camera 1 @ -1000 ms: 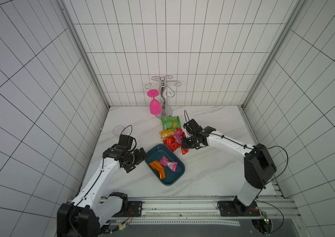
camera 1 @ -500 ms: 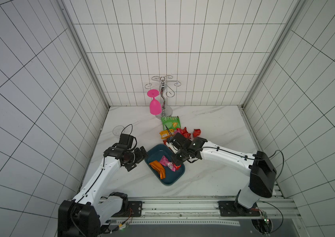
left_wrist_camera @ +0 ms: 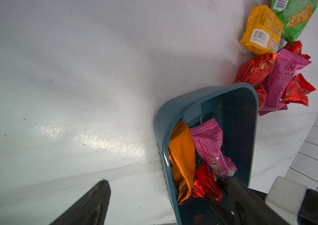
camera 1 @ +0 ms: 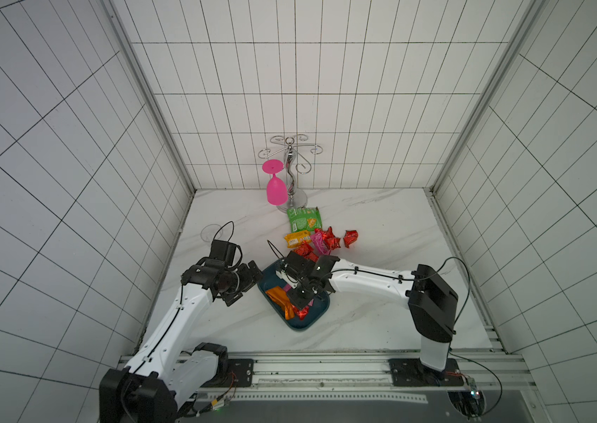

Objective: Put the tea bags into the storage box
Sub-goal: Place the tea bag in the storage box, then pick up the tea bag from the center of the board.

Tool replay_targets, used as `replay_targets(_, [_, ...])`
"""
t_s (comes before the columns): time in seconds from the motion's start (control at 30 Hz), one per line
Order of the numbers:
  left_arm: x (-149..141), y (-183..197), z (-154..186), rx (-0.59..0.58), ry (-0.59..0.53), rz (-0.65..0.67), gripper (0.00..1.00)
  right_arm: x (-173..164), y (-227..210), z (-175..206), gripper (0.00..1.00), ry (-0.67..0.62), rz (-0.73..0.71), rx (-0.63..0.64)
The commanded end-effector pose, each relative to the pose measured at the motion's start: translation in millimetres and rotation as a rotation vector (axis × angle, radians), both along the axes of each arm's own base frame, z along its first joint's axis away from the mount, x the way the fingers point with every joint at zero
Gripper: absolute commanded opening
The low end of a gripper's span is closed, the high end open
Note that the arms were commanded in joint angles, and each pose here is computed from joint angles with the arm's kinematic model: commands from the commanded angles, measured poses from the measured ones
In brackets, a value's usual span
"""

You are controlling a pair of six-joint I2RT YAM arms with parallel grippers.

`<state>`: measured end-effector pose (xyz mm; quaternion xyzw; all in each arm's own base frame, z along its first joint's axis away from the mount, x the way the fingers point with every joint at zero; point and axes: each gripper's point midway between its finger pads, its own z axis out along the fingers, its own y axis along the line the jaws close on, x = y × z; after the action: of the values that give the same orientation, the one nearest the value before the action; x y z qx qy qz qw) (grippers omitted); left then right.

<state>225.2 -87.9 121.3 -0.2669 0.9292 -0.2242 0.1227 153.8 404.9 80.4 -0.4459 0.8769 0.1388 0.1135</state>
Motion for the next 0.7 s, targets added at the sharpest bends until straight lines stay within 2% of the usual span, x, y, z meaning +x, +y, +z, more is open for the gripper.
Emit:
replay_targets(0.0, [-1.1, 3.0, -1.4, 0.018, -0.006, 0.005, 0.97, 11.9, 3.4, 36.6, 0.4, -0.079, -0.014, 0.06])
replay_targets(0.17, [1.0, 3.2, -2.4, 0.022, -0.011, 0.002, 0.97, 27.1, -5.6, 73.5, 0.45, -0.147, -0.065, 0.121])
replay_targets(0.33, [10.9, 1.0, 1.4, 0.026, -0.009, -0.011, 0.97, 55.9, -26.1, 97.2, 0.45, -0.176, -0.172, 0.161])
replay_targets(0.47, [16.5, -0.8, 5.9, 0.022, -0.017, -0.018, 0.97, 92.2, -49.0, 96.9, 0.45, -0.196, -0.277, 0.137])
replay_targets(0.67, [11.4, 2.4, 7.2, 0.042, -0.02, -0.027, 0.97, 149.2, -78.5, 73.9, 0.46, -0.193, -0.414, 0.063])
